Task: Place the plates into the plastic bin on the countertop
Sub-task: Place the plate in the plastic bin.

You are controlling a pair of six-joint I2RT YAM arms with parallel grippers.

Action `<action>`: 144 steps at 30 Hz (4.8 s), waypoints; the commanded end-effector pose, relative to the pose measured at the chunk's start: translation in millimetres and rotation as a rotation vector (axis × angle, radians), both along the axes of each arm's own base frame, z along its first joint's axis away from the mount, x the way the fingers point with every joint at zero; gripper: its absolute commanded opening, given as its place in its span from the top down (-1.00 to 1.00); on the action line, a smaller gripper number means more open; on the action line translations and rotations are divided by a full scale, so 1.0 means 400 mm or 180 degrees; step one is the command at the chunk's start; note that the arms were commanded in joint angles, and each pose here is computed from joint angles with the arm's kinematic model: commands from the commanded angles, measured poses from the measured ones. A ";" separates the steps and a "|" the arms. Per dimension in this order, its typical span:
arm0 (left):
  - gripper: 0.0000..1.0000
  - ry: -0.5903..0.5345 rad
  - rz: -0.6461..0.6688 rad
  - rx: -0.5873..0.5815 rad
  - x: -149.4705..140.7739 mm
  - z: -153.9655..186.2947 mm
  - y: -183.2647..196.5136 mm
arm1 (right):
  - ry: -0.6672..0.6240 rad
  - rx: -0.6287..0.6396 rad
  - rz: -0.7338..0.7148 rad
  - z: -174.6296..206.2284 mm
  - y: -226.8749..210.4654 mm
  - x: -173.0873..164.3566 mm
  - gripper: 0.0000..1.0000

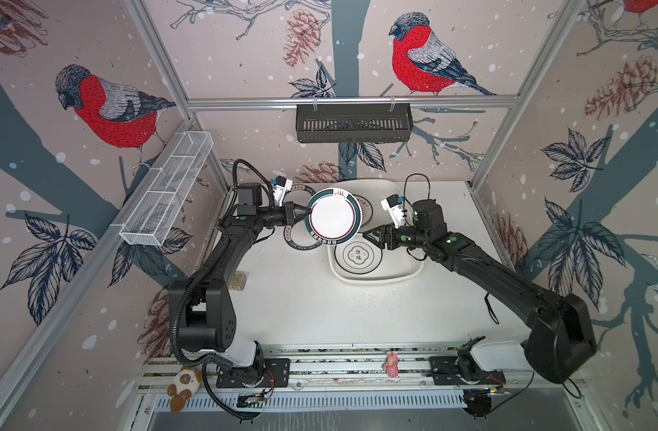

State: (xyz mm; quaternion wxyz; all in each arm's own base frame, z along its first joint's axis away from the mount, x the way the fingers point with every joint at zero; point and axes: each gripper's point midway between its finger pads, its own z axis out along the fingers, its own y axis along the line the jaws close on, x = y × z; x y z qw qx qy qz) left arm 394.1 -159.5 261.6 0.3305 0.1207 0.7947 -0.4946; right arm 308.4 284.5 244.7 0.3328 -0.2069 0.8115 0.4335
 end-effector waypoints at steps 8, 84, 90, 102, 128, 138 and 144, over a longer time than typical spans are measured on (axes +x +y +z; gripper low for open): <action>1.00 -0.0148 -0.0172 -0.0127 -0.011 0.036 -0.027 | -0.0131 0.0122 0.0019 0.032 0.024 0.027 -0.19; 0.46 -0.0581 -0.0220 0.0188 -0.084 0.063 -0.049 | 0.0075 0.0691 0.0150 0.038 0.038 0.050 0.93; -0.05 -0.0617 -0.0116 0.0309 -0.077 0.064 -0.038 | 0.0105 0.0689 0.0058 0.029 0.018 0.066 0.95; -0.26 -0.0697 0.0271 0.0434 -0.055 0.093 0.040 | 0.0234 0.0332 -0.0365 -0.044 -0.105 0.146 0.96; -0.26 -0.0579 0.0197 0.0263 -0.065 0.077 0.034 | 0.1141 -0.0589 -0.0465 -0.313 -0.147 0.222 0.92; -0.26 -0.0594 0.0177 0.0226 -0.066 0.084 0.031 | 0.1320 -0.0686 -0.0303 -0.349 -0.124 0.209 0.89; -0.26 -0.0627 0.0161 0.0213 -0.069 0.091 0.029 | 0.1402 -0.0673 -0.0275 -0.356 -0.118 0.209 0.87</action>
